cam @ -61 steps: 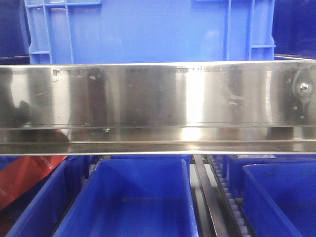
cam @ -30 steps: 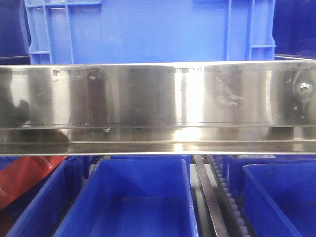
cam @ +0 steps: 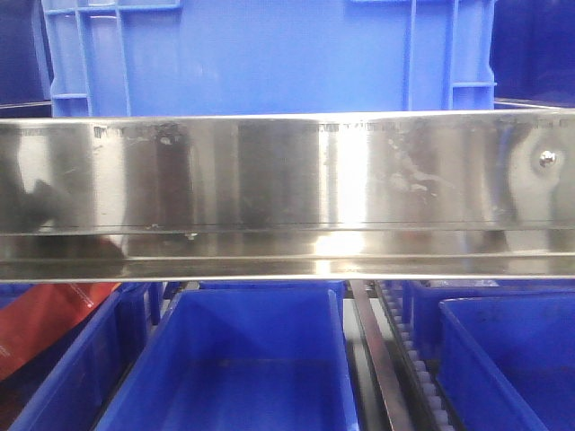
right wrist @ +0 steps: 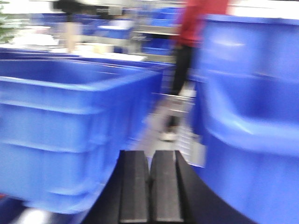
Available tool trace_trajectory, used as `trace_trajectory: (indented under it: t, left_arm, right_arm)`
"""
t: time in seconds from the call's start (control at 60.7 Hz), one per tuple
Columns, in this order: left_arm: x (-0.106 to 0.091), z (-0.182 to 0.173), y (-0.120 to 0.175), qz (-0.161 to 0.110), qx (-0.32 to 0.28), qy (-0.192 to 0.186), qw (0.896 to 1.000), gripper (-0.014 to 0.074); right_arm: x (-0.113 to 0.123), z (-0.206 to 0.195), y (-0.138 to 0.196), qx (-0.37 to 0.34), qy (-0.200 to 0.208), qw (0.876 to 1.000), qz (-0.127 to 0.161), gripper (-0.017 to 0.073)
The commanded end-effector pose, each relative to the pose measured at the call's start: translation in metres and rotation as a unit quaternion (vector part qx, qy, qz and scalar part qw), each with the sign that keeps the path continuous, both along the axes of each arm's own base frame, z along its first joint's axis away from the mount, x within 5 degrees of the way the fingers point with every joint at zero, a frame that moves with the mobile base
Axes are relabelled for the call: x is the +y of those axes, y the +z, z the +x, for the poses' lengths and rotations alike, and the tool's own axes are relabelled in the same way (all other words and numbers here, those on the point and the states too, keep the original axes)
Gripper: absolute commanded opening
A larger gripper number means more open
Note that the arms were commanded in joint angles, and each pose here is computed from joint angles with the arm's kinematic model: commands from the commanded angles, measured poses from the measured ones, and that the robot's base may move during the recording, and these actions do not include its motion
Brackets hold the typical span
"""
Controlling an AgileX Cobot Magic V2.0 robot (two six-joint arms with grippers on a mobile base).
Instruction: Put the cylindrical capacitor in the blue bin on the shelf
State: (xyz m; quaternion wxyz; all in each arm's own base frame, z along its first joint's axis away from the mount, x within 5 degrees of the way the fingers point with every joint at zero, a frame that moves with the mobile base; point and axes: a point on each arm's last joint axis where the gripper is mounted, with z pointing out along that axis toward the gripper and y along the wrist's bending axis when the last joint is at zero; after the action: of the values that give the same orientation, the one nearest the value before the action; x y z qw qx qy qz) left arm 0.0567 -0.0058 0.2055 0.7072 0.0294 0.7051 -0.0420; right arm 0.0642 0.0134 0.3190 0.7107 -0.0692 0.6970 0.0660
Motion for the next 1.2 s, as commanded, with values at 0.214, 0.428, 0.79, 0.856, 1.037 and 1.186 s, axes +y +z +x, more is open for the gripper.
trace_trajectory:
  t: [0.214, 0.428, 0.79, 0.856, 1.037, 1.186]
  left_arm:
    - [0.0, 0.0, 0.002, -0.005, -0.01, 0.001, 1.0, -0.0111]
    - [0.0, 0.0, 0.002, -0.005, -0.01, 0.001, 1.0, -0.0111]
    - [0.0, 0.0, 0.002, -0.005, -0.01, 0.001, 1.0, -0.0111]
    - [0.0, 0.0, 0.002, -0.005, -0.01, 0.001, 1.0, -0.0111]
    - [0.0, 0.0, 0.002, -0.005, -0.01, 0.001, 1.0, -0.0111]
    - [0.0, 0.0, 0.002, -0.005, -0.01, 0.001, 1.0, -0.0111]
  right_arm:
    - [-0.012, -0.009, -0.065, 0.0, -0.089, 0.995, 0.032, -0.0162]
    - [-0.013, -0.01, -0.104, 0.011, -0.097, 0.995, 0.031, -0.0162]
    - [-0.014, -0.008, -0.115, 0.016, -0.099, 0.995, 0.025, -0.0162]
    - [-0.014, -0.008, -0.115, 0.016, -0.099, 0.995, 0.025, -0.0162]
    - [-0.014, -0.008, -0.115, 0.016, -0.099, 0.995, 0.025, -0.0162]
    - [-0.014, -0.008, -0.115, 0.016, -0.099, 0.995, 0.025, -0.0162]
